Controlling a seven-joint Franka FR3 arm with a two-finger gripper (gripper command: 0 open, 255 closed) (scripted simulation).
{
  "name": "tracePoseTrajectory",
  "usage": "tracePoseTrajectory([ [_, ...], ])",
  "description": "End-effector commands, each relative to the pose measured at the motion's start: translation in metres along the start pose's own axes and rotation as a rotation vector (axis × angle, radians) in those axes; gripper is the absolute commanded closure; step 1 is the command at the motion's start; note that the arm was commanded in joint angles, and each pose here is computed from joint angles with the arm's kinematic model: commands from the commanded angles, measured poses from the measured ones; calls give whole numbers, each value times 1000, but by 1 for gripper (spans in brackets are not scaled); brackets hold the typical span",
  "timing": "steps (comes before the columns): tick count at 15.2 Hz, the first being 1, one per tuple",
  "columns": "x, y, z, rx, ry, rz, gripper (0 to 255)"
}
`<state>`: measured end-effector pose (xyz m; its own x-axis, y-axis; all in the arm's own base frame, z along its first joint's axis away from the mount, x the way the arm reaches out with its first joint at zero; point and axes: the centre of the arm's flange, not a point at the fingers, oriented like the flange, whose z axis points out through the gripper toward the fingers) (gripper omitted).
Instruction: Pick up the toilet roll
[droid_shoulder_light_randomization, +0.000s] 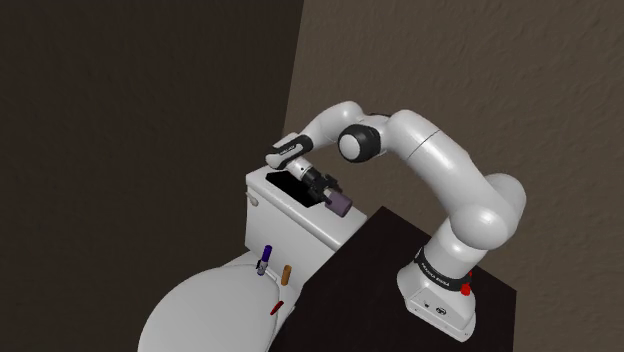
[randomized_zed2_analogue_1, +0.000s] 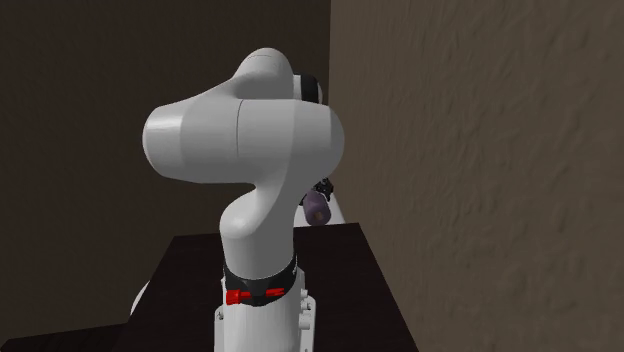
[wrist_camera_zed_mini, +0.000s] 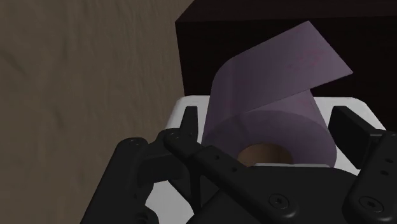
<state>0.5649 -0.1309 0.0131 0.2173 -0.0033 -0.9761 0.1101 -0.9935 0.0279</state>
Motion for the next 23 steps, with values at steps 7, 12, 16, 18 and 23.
tracePoseTrajectory([
  [7, 52, -5, 21, 1, -24, -12, 0],
  [12, 70, -2, 50, 6, -21, -18, 255],
  [16, 53, -11, 40, 6, -21, -17, 255],
  [18, 52, -5, 21, 1, -24, -12, 255],
  [23, 26, -5, 15, 1, -24, -12, 255],
])
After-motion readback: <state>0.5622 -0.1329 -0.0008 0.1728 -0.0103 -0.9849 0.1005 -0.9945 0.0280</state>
